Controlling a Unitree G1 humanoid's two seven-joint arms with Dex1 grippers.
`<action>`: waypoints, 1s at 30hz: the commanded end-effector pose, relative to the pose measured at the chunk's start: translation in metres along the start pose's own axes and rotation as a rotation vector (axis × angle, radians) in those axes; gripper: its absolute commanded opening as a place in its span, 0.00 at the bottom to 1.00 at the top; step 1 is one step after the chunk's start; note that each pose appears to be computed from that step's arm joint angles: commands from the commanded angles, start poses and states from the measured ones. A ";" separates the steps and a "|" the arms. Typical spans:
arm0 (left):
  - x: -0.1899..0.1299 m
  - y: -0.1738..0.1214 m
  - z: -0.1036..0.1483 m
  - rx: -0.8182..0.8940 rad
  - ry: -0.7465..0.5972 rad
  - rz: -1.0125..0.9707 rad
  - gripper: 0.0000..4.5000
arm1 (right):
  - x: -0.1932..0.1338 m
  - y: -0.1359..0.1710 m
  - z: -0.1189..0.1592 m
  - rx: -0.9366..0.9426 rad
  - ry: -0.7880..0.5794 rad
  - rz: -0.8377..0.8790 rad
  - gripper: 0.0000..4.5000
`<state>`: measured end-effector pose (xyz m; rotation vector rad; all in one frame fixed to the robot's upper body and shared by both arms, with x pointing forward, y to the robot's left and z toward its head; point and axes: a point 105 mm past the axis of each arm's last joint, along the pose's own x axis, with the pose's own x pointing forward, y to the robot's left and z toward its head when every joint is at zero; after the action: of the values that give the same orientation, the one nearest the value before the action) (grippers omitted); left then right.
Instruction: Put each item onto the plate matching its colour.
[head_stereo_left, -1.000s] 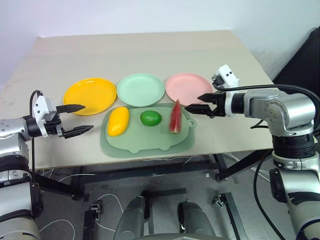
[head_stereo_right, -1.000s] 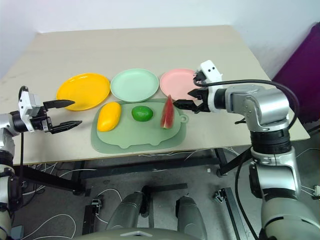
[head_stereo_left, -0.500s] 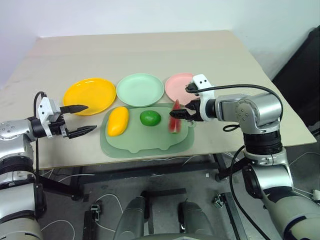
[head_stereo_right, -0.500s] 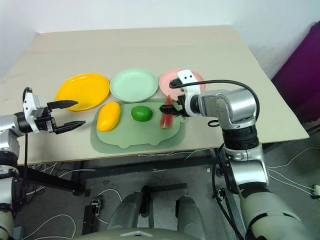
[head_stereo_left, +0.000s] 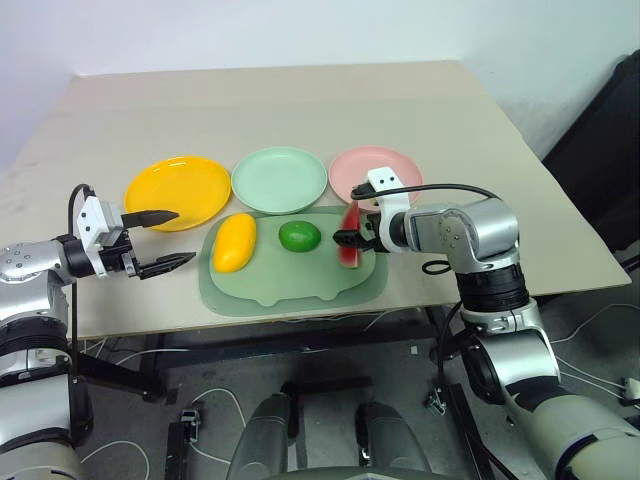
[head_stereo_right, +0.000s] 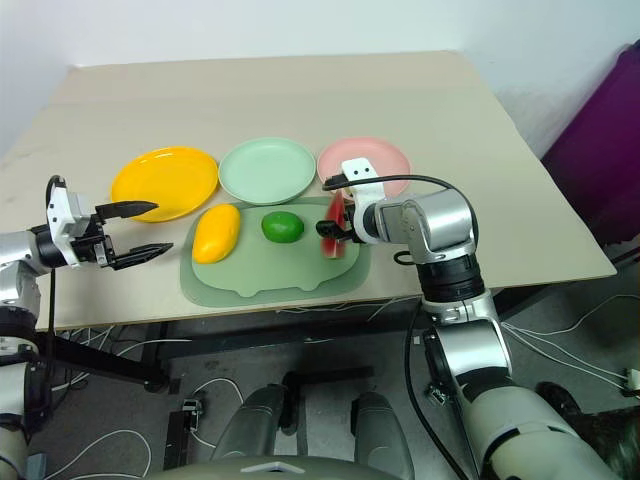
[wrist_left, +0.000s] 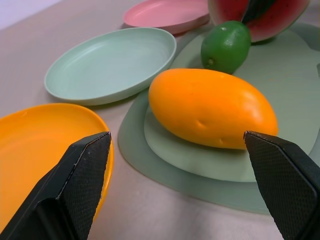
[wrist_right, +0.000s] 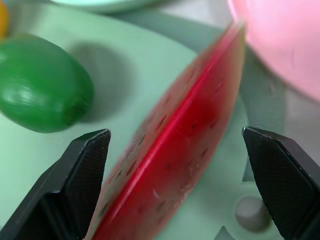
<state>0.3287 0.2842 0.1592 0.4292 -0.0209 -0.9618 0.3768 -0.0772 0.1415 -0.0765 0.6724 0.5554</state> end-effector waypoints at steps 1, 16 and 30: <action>-0.002 0.003 0.010 0.029 -0.037 0.021 0.99 | 0.001 0.003 0.005 -0.028 -0.025 -0.016 1.00; -0.001 0.004 0.015 0.039 -0.049 0.035 0.99 | 0.012 0.012 -0.007 -0.105 0.017 -0.025 1.00; 0.003 0.007 0.020 0.052 -0.056 0.037 1.00 | 0.012 0.016 -0.017 -0.225 0.048 -0.050 0.87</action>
<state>0.3295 0.2809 0.1637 0.4181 -0.0534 -0.9417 0.3701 -0.0602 0.1293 -0.3019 0.6253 0.5754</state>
